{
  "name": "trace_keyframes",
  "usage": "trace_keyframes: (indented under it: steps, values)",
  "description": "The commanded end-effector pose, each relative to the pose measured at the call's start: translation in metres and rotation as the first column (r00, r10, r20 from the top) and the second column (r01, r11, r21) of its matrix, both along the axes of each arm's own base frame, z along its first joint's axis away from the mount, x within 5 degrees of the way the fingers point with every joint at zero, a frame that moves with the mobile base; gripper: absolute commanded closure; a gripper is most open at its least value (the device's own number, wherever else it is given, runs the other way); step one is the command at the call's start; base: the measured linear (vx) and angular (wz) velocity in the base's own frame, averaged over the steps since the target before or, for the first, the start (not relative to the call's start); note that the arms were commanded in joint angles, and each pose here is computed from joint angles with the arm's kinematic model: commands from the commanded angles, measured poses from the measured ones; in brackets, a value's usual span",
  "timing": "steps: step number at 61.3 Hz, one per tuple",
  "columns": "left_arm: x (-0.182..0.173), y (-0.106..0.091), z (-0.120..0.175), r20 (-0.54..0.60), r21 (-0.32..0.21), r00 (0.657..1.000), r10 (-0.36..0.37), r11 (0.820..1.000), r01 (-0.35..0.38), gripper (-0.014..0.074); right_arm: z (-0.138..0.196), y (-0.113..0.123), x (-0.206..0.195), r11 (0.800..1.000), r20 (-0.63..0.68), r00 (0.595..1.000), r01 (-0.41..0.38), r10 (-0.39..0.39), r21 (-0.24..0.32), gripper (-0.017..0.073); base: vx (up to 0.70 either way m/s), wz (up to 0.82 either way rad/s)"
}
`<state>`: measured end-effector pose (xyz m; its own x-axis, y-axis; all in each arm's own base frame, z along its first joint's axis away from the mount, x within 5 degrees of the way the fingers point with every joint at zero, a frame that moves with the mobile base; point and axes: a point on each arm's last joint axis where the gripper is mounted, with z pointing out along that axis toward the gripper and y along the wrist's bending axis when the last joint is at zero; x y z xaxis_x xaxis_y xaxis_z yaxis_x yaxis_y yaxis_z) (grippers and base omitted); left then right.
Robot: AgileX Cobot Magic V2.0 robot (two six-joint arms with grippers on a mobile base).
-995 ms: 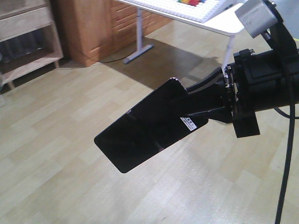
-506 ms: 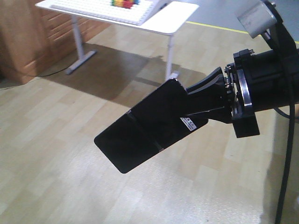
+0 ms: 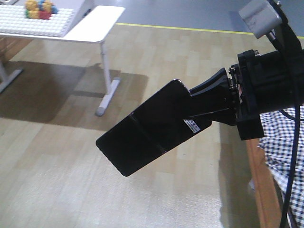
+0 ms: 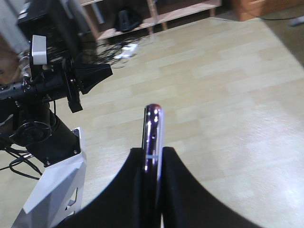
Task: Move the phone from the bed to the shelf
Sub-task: 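Keep holding the phone while the base turns toward the white desk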
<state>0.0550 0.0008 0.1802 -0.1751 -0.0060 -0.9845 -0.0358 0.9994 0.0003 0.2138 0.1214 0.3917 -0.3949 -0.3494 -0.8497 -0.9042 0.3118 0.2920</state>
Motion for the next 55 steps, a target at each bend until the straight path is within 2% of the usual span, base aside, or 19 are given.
trace_keyframes:
  steps: [1, 26, 55]
  values:
    - [0.0005, 0.0004, 0.0055, 0.072, -0.009, 0.997, 0.005, 1.0, -0.004, 0.0593, 0.0199, 0.0018, -0.013, 0.995, 0.018, 0.999, -0.051, 0.049, 0.088, 0.056, 0.17, -0.48]
    - [0.0005, 0.0004, 0.0055, 0.072, -0.009, 0.997, 0.005, 1.0, -0.004, 0.0593, 0.0199, 0.0018, -0.013, 0.995, 0.018, 0.999, -0.051, 0.049, 0.088, 0.056, 0.17, -0.35]
    - [0.0005, 0.0004, 0.0055, 0.072, -0.009, 0.997, 0.005, 1.0, -0.004, 0.0593, 0.0199, 0.0018, -0.013, 0.995, 0.018, 0.999, -0.051, 0.049, 0.088, 0.056, 0.19, -0.09]
